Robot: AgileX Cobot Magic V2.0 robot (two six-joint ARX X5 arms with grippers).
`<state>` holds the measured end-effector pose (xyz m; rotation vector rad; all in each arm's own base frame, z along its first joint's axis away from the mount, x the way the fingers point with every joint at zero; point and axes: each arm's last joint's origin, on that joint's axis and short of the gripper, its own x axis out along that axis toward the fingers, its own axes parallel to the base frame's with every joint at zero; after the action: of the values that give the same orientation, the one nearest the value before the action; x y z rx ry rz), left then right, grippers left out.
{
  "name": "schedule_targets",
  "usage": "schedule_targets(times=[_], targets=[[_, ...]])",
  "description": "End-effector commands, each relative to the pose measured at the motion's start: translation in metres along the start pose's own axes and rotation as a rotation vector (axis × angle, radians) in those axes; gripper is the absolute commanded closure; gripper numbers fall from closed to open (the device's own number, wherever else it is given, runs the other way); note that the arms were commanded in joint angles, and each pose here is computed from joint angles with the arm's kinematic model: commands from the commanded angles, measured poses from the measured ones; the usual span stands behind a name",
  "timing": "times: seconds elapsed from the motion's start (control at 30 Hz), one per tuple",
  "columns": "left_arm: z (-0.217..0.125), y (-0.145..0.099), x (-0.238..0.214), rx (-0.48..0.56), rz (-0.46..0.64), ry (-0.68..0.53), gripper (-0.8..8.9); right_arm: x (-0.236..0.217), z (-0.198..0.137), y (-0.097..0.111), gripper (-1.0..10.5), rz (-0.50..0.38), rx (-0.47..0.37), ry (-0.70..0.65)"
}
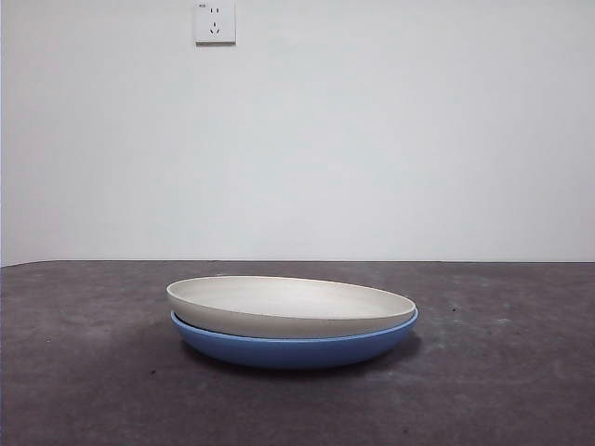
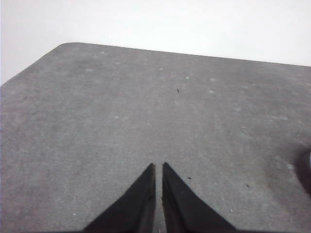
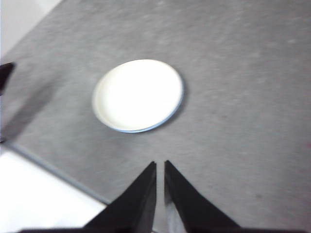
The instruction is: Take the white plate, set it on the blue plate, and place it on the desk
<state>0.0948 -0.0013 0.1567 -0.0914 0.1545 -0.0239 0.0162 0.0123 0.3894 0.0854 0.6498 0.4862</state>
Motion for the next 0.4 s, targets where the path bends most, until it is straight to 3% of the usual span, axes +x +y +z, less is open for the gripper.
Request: schedule_targets(times=[0.03,0.23,0.4], targets=[[-0.007,0.001,0.002,0.01,0.005,0.025,7.89,0.016,-0.001,-0.007,9.2,-0.065,-0.137,-0.094],[-0.007,0.001,0.002,0.01,0.005,0.025,7.89,0.081,-0.029,-0.041,9.2,-0.211,-0.212,-0.445],[-0.007,0.001,0.002,0.01,0.005,0.025,7.89,0.129,-0.075,-0.071,9.2,-0.343,-0.228,-0.621]])
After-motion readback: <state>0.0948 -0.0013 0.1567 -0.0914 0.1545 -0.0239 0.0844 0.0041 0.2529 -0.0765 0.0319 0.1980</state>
